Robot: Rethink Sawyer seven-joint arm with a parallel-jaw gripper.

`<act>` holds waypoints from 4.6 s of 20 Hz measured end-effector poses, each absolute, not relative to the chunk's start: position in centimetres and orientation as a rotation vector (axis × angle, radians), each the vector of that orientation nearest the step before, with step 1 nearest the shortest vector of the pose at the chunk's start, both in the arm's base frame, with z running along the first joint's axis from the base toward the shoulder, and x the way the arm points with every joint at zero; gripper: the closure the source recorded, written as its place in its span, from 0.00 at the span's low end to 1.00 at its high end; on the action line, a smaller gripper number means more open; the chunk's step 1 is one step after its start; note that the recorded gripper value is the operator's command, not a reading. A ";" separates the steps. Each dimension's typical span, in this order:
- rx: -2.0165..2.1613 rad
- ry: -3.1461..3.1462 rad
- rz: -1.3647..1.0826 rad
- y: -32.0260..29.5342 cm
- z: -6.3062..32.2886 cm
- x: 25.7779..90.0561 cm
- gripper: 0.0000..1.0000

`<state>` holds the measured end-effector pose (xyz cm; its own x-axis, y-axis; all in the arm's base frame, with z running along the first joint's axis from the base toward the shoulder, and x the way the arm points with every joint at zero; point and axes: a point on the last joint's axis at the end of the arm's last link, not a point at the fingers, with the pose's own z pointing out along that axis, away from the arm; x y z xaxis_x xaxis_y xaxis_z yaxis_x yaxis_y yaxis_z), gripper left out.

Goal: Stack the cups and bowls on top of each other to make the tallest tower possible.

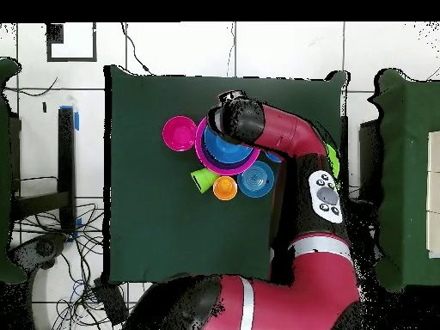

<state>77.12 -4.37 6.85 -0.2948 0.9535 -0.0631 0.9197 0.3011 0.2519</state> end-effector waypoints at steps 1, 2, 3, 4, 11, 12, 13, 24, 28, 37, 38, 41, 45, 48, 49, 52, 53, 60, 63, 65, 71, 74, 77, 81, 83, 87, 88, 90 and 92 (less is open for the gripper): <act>1.726 2.366 0.247 -4.3 7.0 77.1 0.00; 1.725 2.366 0.247 -4.2 7.0 77.1 0.00; 1.722 2.367 0.248 -4.1 7.2 77.1 0.00; 1.719 2.368 0.248 -4.0 7.3 77.1 0.00; 1.728 2.389 0.240 -3.5 7.5 75.8 0.00; 1.731 2.394 0.237 -3.4 7.4 75.5 0.00; 1.734 2.398 0.236 -3.3 7.4 75.2 0.00; 1.763 2.437 0.219 -2.7 6.2 73.1 0.00; 1.776 2.456 0.210 -2.4 5.9 72.0 0.00; 1.792 2.485 0.194 -1.7 6.5 69.7 0.00; 1.791 2.485 0.194 -1.7 6.6 69.7 0.00; 1.783 2.475 0.193 -1.9 7.3 69.9 0.00; 1.779 2.461 0.189 -2.4 7.7 70.2 0.00; 1.753 2.455 0.175 -3.1 7.6 70.8 0.00; 1.744 2.454 0.171 -3.2 7.6 71.0 0.00; 1.704 2.453 0.157 -3.8 7.3 71.9 0.00; 1.698 2.453 0.155 -3.9 7.2 72.0 0.00; 1.643 2.442 0.134 -4.8 7.0 73.2 0.00; 1.612 2.429 0.128 -5.3 6.8 74.1 0.00; 1.593 2.425 0.122 -5.6 6.5 74.6 0.00; 1.480 2.444 0.103 -6.8 7.4 75.6 0.00; 1.415 2.475 0.104 -7.5 8.7 75.9 0.00; 1.328 2.513 0.105 -8.4 10.6 76.3 0.00; 1.134 2.575 0.105 -9.7 13.6 76.8 0.00; 1.003 2.602 0.107 -10.2 15.2 77.0 0.00; 0.755 2.649 0.129 -10.4 17.3 77.2 0.00; 0.686 2.659 0.136 -10.4 17.9 77.3 0.00; 0.606 2.671 0.150 -10.2 18.1 77.3 0.00; 0.489 2.684 0.169 -9.9 18.4 77.4 0.00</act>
